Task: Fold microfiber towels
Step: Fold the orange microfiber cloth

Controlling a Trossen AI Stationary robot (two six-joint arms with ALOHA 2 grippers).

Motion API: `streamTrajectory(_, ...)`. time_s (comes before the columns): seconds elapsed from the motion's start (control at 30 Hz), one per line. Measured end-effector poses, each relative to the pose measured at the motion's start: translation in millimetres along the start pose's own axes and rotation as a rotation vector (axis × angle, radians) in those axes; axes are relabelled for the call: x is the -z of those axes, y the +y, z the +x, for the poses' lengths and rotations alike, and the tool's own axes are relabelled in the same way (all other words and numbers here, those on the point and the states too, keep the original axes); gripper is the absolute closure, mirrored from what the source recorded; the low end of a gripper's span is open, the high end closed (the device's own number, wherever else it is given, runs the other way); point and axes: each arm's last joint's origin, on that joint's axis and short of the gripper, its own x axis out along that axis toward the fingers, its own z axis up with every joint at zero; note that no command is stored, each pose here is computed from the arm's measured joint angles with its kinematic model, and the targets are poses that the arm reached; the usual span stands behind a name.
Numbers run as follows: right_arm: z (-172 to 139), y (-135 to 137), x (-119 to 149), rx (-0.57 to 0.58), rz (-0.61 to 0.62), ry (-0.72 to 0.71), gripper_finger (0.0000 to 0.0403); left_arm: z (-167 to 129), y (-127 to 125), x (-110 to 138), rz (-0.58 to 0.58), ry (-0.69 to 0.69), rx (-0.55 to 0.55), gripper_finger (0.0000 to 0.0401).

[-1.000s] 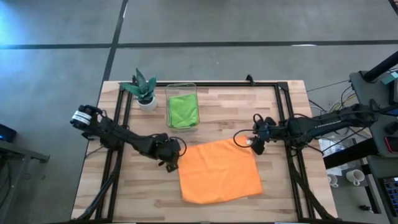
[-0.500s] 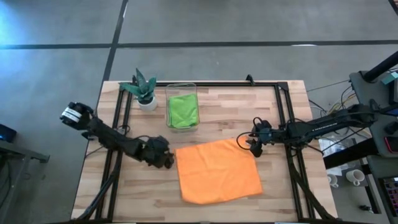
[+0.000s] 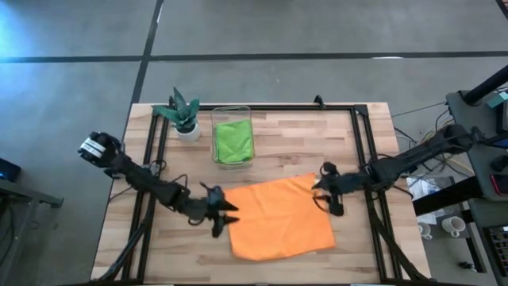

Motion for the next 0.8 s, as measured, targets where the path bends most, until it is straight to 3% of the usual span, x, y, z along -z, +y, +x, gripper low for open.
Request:
streamTrajectory(0.13, -8.5, 30.3, -19.3, 0.013, -0.150, -0.059, 0.0232, 14.0, -46.2, -20.3, 0.185, -0.053, 0.058, 0.0214)
streamTrajectory(0.27, -6.5, 49.5, -22.5, 0.114, -0.158, 0.011, 0.0232, 34.1, -59.8, -26.0, 0.175, 0.087, -0.074, 0.0214)
streamTrajectory(0.33, -5.1, 50.1, -18.0, 0.179, -0.059, 0.134, 0.0232, 40.7, -60.2, -23.2, 0.151, 0.158, -0.149, 0.0214)
streamTrajectory(0.43, -5.7, 45.1, -5.1, 0.302, 0.249, 0.311, 0.0232, 50.3, -61.7, -15.7, 0.151, 0.197, -0.182, 0.0214)
streamTrajectory(0.5, -4.4, 46.1, 2.8, 0.329, 0.491, 0.386, 0.0230, 54.4, -61.2, -11.3, 0.157, 0.217, -0.187, 0.0214)
streamTrajectory(0.57, -1.4, 52.3, 8.4, 0.294, 0.650, 0.408, 0.0227, 58.1, -60.7, -7.6, 0.166, 0.235, -0.181, 0.0214)
streamTrajectory(0.7, 8.6, 63.9, 6.1, 0.179, 0.825, 0.343, 0.0223, 62.9, -56.1, -0.9, 0.206, 0.257, -0.199, 0.0214)
streamTrajectory(0.8, 16.3, 64.0, 6.7, 0.197, 0.868, 0.333, 0.0228, 65.3, -53.4, 3.2, 0.228, 0.272, -0.209, 0.0214)
